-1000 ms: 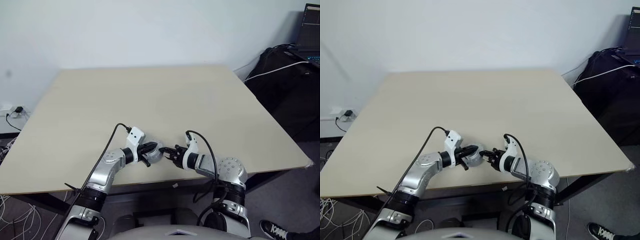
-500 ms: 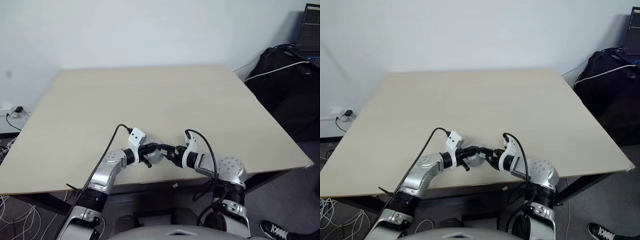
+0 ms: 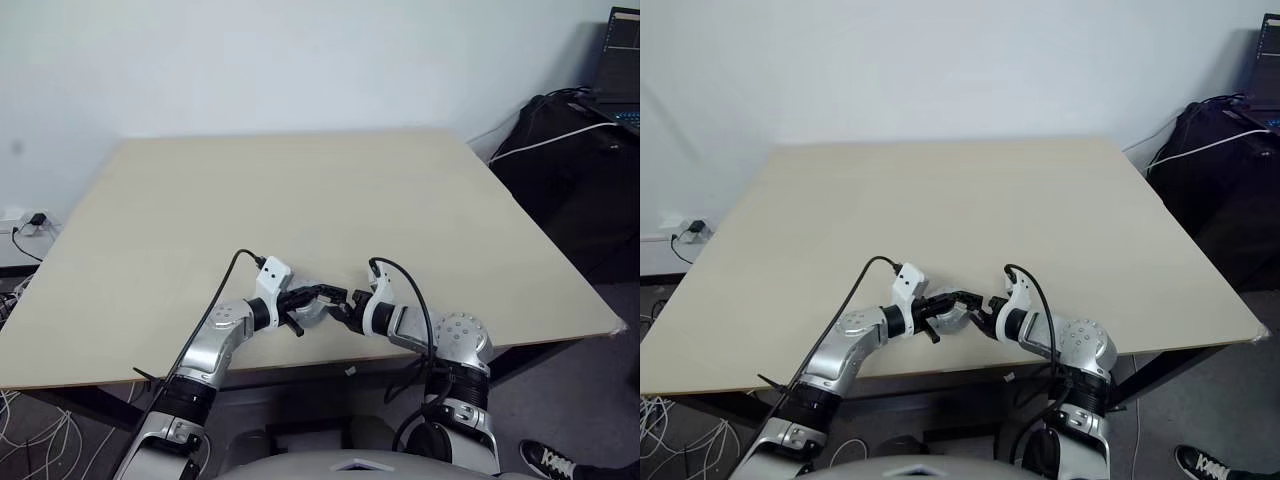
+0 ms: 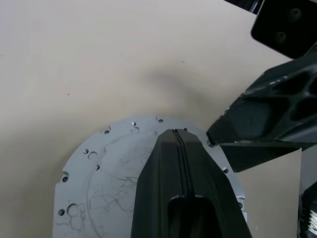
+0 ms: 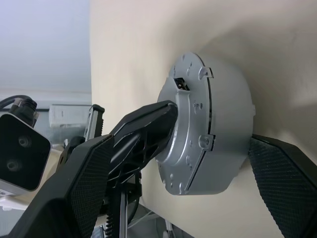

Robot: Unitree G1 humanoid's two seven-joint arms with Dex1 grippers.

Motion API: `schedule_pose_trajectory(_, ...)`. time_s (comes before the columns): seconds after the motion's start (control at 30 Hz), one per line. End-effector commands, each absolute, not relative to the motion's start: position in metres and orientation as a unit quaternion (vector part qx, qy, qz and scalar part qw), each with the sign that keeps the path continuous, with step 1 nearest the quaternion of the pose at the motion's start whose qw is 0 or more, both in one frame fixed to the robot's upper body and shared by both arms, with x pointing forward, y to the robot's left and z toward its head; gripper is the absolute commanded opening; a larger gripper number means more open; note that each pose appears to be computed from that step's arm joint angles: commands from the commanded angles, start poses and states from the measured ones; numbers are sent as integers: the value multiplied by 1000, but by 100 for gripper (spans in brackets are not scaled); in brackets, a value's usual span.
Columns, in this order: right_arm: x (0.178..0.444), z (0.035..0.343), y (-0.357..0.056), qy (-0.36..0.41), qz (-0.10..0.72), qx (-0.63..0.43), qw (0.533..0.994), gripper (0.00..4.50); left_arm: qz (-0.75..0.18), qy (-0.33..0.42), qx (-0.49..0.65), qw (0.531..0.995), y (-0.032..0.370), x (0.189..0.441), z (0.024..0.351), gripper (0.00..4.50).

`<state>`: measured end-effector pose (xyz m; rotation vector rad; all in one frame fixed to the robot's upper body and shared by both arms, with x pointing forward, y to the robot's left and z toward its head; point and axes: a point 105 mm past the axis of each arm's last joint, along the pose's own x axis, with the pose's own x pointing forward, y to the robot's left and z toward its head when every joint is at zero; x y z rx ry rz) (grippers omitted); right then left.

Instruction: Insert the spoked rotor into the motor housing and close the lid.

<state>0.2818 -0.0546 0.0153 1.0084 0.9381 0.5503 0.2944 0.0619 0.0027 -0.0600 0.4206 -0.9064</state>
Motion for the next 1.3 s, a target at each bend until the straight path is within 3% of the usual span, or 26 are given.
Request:
schedule_pose_trajectory(0.03, 279, 48, -12, 387, 332, 499, 701, 448, -428, 237, -31, 872, 67, 284, -14, 0)
schedule_pose_trajectory(0.67, 277, 61, -10, 366, 368, 504, 690, 448, -393, 246, -37, 885, 89, 280, -18, 0)
schedule_pose_trajectory(1.0, 265, 57, 5, 371, 422, 393, 728, 448, -390, 245, -43, 887, 87, 280, -18, 0)
schedule_pose_trajectory(1.3, 278, 46, 1, 383, 359, 447, 724, 448, -392, 244, -45, 886, 86, 280, -18, 0)
